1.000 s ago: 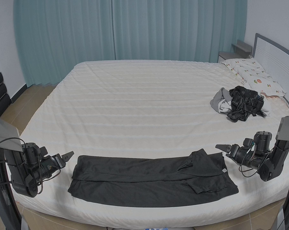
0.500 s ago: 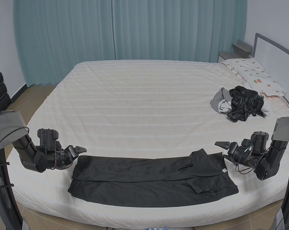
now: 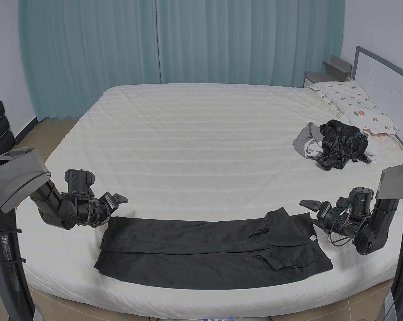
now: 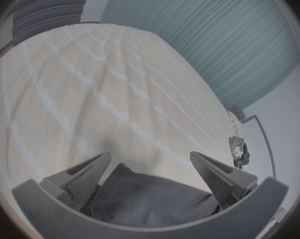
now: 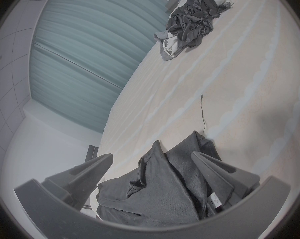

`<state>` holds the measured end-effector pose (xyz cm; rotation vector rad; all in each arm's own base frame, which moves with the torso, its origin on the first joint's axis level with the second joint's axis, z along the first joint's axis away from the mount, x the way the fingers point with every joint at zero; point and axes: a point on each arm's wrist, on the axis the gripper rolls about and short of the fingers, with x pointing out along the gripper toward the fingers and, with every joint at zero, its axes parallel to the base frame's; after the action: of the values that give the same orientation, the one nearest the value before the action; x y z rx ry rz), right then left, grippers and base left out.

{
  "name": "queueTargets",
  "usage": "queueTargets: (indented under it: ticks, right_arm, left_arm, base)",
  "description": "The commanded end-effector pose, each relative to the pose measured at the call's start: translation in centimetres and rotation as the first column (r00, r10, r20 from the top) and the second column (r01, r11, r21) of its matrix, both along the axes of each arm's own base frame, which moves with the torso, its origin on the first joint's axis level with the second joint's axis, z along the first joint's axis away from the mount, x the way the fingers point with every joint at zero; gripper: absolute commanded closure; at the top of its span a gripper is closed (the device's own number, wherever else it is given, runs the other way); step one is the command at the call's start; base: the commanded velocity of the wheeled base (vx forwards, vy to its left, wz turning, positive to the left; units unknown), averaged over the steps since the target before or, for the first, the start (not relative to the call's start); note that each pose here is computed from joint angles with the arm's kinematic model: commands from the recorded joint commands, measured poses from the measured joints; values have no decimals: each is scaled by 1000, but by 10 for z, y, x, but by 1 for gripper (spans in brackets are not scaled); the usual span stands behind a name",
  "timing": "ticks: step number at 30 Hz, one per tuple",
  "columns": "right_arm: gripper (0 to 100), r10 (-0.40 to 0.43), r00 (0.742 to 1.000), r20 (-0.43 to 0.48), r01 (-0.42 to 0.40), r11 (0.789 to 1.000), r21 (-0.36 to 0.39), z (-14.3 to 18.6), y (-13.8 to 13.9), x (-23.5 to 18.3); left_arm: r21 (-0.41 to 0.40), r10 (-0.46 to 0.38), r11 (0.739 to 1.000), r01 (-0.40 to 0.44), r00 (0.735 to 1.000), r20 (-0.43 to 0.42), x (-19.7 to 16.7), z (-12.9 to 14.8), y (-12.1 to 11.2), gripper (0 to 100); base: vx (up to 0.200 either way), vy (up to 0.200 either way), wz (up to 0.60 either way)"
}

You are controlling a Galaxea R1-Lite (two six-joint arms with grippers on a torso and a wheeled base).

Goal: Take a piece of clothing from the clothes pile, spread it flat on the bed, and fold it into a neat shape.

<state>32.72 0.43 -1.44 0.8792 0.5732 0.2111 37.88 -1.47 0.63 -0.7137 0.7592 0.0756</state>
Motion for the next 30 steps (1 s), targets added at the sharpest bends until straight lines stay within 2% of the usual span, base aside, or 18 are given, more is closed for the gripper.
queueTargets:
  ticks: [1, 7, 8, 13, 16, 23, 30]
  right_arm:
    - [0, 1, 1000, -8, -1, 1000, -1, -3, 0, 0]
    - [0, -2, 1000, -10, 2, 1000, -1, -4, -1, 0]
    - [0, -3, 1000, -12, 3, 1000, -3, -6, -1, 1]
    - [0, -6, 1000, -7, 6, 1000, -7, -7, -3, 4]
    - [0, -1, 1000, 0, 1, 1000, -27, -11, -3, 7]
    - [0, -5, 1000, 11, 6, 1000, -28, -11, -4, 10]
    - [0, -4, 1000, 17, 4, 1000, -28, -17, -4, 19]
  left_arm:
    - [1, -2, 1000, 2, 1000, -21, -2, -6, -1, 0]
    - [2, -2, 1000, 2, 1000, -31, -5, -9, -1, 0]
    - [2, -2, 1000, 2, 1000, -28, -4, -8, -1, 100]
    - [3, 14, 1000, -14, 999, -35, -4, -10, 1, 100]
    - [31, 66, 997, -65, 997, -26, -3, -14, 4, 100]
    - [-27, 126, 992, -126, 992, 14, 1, -14, 7, 100]
    - [-34, 136, 990, -136, 991, 11, 0, -14, 10, 100]
  base:
    - [0, 0, 0]
    - [0, 0, 0]
    - [0, 0, 0]
    - [0, 0, 0]
    - [0, 0, 0]
    - [0, 0, 0]
    - [0, 0, 0]
